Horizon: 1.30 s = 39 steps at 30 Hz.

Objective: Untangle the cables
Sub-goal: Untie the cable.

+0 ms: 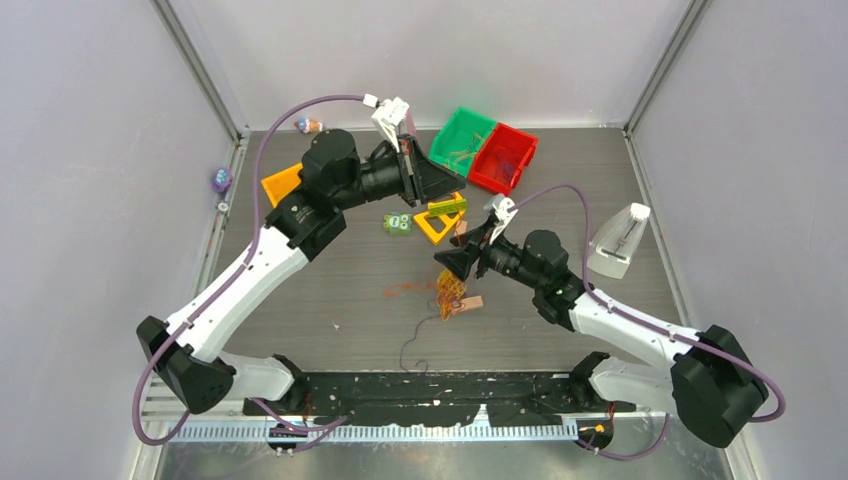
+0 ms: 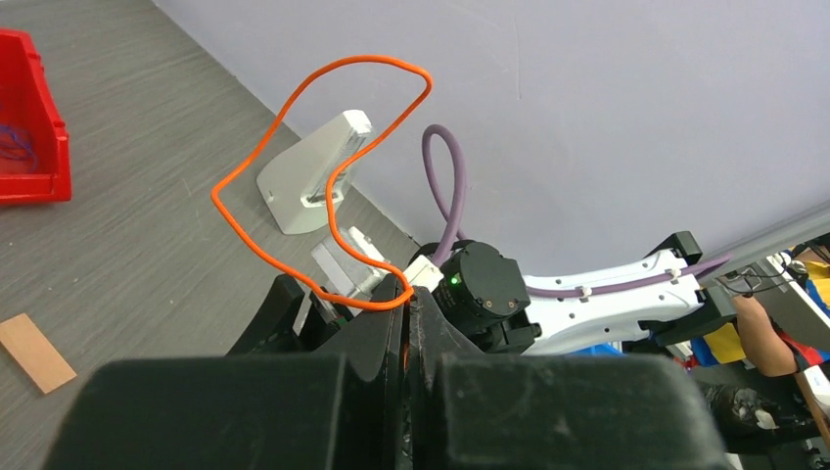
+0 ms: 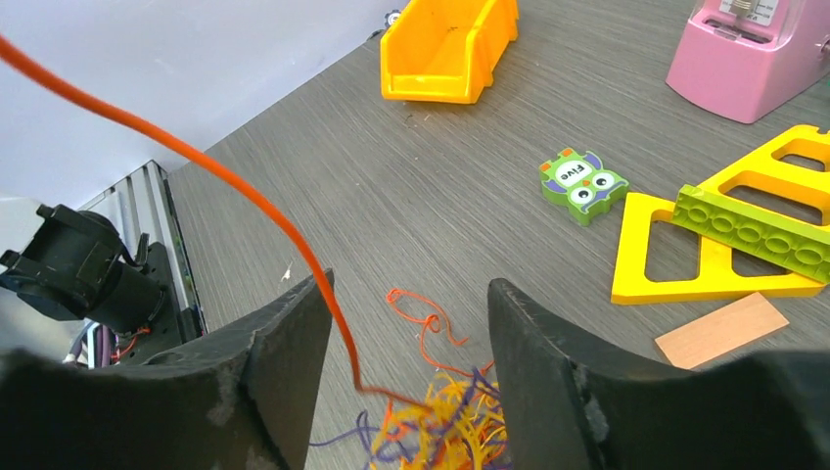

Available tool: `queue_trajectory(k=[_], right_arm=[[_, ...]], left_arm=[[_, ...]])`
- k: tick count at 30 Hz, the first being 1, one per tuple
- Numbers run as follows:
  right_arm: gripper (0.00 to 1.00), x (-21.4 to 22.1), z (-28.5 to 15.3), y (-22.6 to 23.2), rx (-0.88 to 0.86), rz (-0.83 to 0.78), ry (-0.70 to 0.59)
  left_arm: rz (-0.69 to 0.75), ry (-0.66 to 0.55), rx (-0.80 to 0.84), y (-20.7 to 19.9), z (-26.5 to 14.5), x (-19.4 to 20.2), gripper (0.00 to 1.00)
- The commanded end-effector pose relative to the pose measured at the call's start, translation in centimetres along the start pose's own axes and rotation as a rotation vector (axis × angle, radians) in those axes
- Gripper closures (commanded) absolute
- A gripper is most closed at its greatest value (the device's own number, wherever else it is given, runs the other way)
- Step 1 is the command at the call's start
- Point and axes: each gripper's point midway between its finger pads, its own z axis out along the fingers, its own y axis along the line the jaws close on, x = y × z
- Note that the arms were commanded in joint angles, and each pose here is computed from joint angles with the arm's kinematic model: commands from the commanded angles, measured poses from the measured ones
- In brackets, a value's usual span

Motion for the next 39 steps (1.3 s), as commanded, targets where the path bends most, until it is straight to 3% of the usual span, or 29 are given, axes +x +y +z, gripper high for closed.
queue_trajectory(k=[1, 7, 9, 12, 14, 22, 27, 30, 36, 39], right_arm=[[0.38, -2.2, 1.2, 0.3, -0.016, -0.048, -0.045], [0.43, 3.8, 2.4, -2.1, 0.051, 0.065, 0.091], [0.50, 6.2, 2.8, -3.7, 0.124, 0.121, 0.156], [0.72, 8.9, 2.4, -7.3, 0.343, 0.196, 0.228], [0.77, 9.3, 1.7, -8.3, 0.403, 0.206, 0.242], [0.74, 8.7, -2.2, -13.5, 0.747, 0.189, 0.270], [0.77, 7.6, -3.3, -15.1, 0.795, 0.238, 0.263], [0.80, 6.3, -2.8, -14.9, 0.737, 0.237, 0.241], [0.83, 4.4, -0.4, -11.0, 0.474, 0.216, 0.229], [0.90, 4.2, 0.2, -9.7, 0.401, 0.207, 0.243]], left_arm=[[0.016, -0.046, 0.043, -1.6, -0.4, -1.5, 1.00], [0.020, -0.130, 0.005, -1.0, -2.0, -5.2, 1.00], [0.019, -0.183, -0.007, -0.8, -3.2, -7.3, 1.00], [0.023, -0.282, -0.063, 0.5, -6.1, -10.4, 1.00], [0.015, -0.345, -0.138, 2.7, -8.3, -11.5, 1.00], [-0.065, -0.531, -0.479, 12.8, -17.8, -11.8, 1.00], [-0.142, -0.574, -0.696, 18.0, -22.5, -9.4, 1.00], [-0.144, -0.533, -0.735, 19.5, -22.5, -6.8, 1.00], [-0.145, -0.271, -0.750, 21.9, -19.2, 1.0, 1.00], [-0.148, -0.187, -0.799, 23.3, -19.1, 4.6, 0.98]])
